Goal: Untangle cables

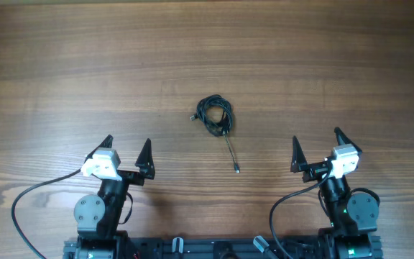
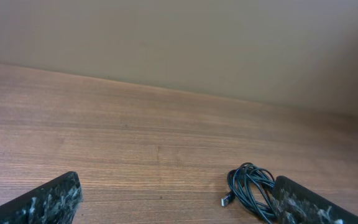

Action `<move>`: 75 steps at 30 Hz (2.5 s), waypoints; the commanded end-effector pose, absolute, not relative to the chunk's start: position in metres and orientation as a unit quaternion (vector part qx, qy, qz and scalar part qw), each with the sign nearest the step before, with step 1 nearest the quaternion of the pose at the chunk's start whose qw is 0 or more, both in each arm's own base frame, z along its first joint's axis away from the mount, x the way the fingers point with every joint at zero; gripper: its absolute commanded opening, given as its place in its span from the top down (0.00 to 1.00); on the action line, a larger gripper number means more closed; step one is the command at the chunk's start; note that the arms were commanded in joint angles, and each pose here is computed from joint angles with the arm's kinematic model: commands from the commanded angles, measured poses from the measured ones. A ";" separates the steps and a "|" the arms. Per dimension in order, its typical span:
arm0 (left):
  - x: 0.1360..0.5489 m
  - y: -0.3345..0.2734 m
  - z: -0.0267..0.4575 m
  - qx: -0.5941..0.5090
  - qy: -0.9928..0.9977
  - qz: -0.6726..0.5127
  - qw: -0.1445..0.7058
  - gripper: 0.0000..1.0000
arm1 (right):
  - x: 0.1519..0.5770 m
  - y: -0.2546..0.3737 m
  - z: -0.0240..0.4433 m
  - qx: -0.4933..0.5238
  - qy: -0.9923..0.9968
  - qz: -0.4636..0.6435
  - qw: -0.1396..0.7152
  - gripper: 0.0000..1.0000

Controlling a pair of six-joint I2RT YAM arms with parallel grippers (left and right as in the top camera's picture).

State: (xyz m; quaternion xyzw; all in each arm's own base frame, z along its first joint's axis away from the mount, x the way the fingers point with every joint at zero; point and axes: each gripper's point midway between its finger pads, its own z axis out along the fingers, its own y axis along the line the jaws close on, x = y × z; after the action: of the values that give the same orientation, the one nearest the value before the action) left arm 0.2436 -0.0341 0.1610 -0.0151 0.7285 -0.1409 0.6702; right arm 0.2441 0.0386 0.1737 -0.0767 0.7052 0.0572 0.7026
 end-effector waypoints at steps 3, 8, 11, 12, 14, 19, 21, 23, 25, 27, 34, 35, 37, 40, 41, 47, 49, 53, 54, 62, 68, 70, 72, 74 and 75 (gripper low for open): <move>0.243 -0.037 0.160 -0.003 0.728 -0.142 0.670 0.00 | 0.244 0.039 0.173 -0.076 0.705 0.058 0.702 0.00; 0.243 -0.037 0.160 -0.003 0.728 -0.142 0.670 0.00 | 0.244 0.039 0.173 -0.076 0.705 0.058 0.702 0.00; 0.243 -0.037 0.160 -0.003 0.728 -0.142 0.670 0.00 | 0.244 0.039 0.173 -0.077 0.705 0.058 0.702 0.00; 0.243 -0.037 0.160 -0.003 0.728 -0.142 0.670 0.00 | 0.244 0.039 0.173 -0.077 0.705 0.058 0.702 0.00; 0.243 -0.037 0.160 -0.003 0.728 -0.142 0.670 0.00 | 0.244 0.039 0.173 -0.077 0.705 0.058 0.702 0.00; 0.243 -0.037 0.160 -0.003 0.728 -0.142 0.670 0.00 | 0.244 0.039 0.173 -0.076 0.705 0.058 0.702 0.00; 0.243 -0.037 0.160 -0.003 0.728 -0.142 0.670 0.00 | 0.244 0.039 0.173 -0.077 0.705 0.058 0.702 0.00; 0.243 -0.037 0.160 -0.003 0.728 -0.142 0.670 0.00 | 0.244 0.039 0.173 -0.076 0.705 0.058 0.702 0.00; 0.243 -0.037 0.160 -0.003 0.728 -0.142 0.670 0.00 | 0.244 0.039 0.173 -0.076 0.705 0.058 0.702 0.00; 0.243 -0.037 0.160 -0.003 0.728 -0.142 0.670 0.00 | 0.244 0.039 0.173 -0.076 0.705 0.058 0.702 0.00; 0.243 -0.037 0.160 -0.003 0.728 -0.143 0.670 0.00 | 0.244 0.039 0.173 -0.072 0.706 0.063 0.702 0.00; 0.243 -0.037 0.161 -0.003 0.727 -0.143 0.671 0.00 | 0.244 0.039 0.173 -0.061 0.707 0.074 0.701 0.00; 0.243 -0.037 0.160 -0.019 0.728 -0.157 0.667 0.00 | 0.244 0.039 0.173 -0.038 0.709 0.096 0.698 0.00; 0.243 -0.036 0.156 -0.039 0.738 -0.168 0.653 0.00 | 0.243 0.039 0.174 -0.038 0.712 0.096 0.694 0.00; 0.243 -0.034 0.153 -0.047 0.750 -0.161 0.640 0.00 | 0.243 0.039 0.175 -0.039 0.718 0.094 0.688 0.00; 0.259 -0.029 0.168 -0.069 0.807 -0.142 0.569 0.00 | 0.250 0.038 0.177 -0.041 0.770 0.084 0.631 0.00; 0.274 -0.030 0.172 -0.074 0.833 -0.138 0.531 0.00 | 0.259 0.039 0.180 -0.040 0.791 0.083 0.605 0.00; 0.318 -0.041 0.194 -0.073 0.885 -0.152 0.433 0.00 | 0.283 0.043 0.181 -0.038 0.852 0.083 0.515 0.00; 0.324 -0.044 0.196 -0.072 0.893 -0.158 0.416 0.00 | 0.286 0.043 0.181 -0.037 0.863 0.083 0.496 0.00; 0.332 -0.060 0.186 -0.075 0.936 -0.187 0.288 0.00 | 0.313 0.051 0.174 -0.037 0.934 0.091 0.344 0.00; 0.381 -0.094 0.224 -0.027 0.888 -0.238 0.392 0.00 | 0.311 0.070 0.177 -0.056 0.928 0.142 0.340 0.00; 0.389 -0.110 0.206 -0.006 0.897 -0.223 0.382 0.00 | 0.311 0.072 0.178 -0.057 0.927 0.149 0.341 0.00; 0.395 -0.132 0.176 0.042 0.910 -0.190 0.366 0.01 | 0.311 0.072 0.178 -0.049 0.927 0.152 0.339 0.00; 0.398 -0.157 0.137 0.109 0.922 -0.146 0.342 0.08 | 0.311 0.072 0.178 -0.049 0.927 0.152 0.339 0.00; 0.397 -0.167 0.122 0.131 0.924 -0.139 0.330 0.11 | 0.311 0.072 0.178 -0.049 0.927 0.152 0.339 0.00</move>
State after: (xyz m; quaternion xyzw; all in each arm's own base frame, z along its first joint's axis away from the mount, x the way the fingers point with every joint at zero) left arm 0.3928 -0.1478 0.1587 0.0556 0.9159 -0.1967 0.3454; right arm 0.3069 0.0666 0.1697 -0.0487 0.9316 0.1380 0.3327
